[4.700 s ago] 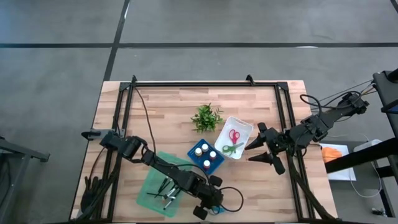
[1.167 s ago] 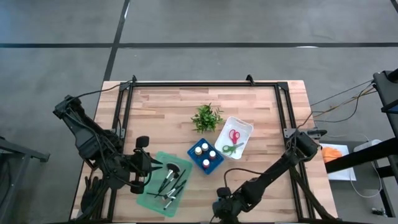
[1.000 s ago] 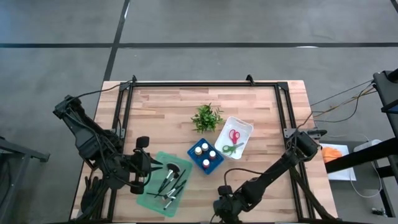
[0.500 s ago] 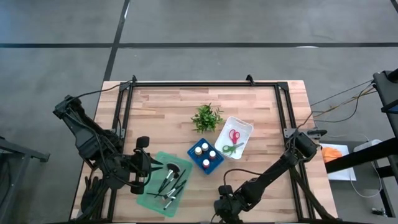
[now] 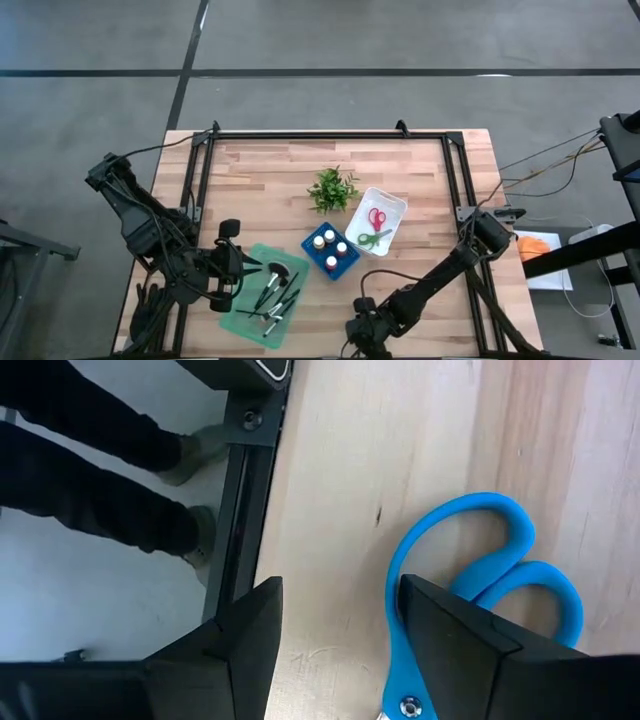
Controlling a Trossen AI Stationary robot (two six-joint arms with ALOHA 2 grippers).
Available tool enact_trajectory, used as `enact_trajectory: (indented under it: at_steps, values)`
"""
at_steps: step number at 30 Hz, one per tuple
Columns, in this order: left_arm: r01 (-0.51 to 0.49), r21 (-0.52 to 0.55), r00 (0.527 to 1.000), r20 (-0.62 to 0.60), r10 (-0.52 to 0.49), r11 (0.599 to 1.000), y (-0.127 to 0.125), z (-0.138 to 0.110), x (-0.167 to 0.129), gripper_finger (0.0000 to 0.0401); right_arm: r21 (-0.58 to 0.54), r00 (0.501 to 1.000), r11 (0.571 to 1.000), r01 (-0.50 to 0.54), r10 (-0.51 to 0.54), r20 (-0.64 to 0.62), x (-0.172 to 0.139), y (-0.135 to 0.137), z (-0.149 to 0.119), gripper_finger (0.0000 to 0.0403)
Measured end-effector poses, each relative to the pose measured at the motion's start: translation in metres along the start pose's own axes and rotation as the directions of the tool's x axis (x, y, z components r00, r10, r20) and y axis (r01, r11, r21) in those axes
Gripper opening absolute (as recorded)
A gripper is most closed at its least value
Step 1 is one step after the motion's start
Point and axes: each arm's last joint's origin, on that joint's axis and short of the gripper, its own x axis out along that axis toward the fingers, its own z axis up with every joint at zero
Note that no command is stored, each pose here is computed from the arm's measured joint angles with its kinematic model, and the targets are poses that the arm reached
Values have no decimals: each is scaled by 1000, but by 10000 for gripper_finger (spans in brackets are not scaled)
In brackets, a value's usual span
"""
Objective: Pick & Place Paint Supplies
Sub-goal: Put the blue scissors into the white bin
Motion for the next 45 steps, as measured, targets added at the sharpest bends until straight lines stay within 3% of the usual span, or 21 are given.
enact_trajectory:
  at_steps: [7,18,27,32,45]
  values:
    - [-1,0,1000,-1,1,1000,0,0,0,56,37,1000,999,24,-24,-4,1,-4,-3,174]
    - [-1,1,1000,-2,1,1000,0,0,0,56,98,996,993,63,-58,-62,13,-24,-14,18]
    - [-1,4,1000,-2,1,1000,0,0,0,56,71,996,996,56,-51,-73,4,-16,-3,9]
    - [-19,12,1000,6,19,1000,1,0,0,56,38,989,992,121,-117,-95,-12,-7,7,8]
    - [-39,5,999,25,39,999,1,1,0,56,55,967,966,251,-249,-54,-88,4,17,7]
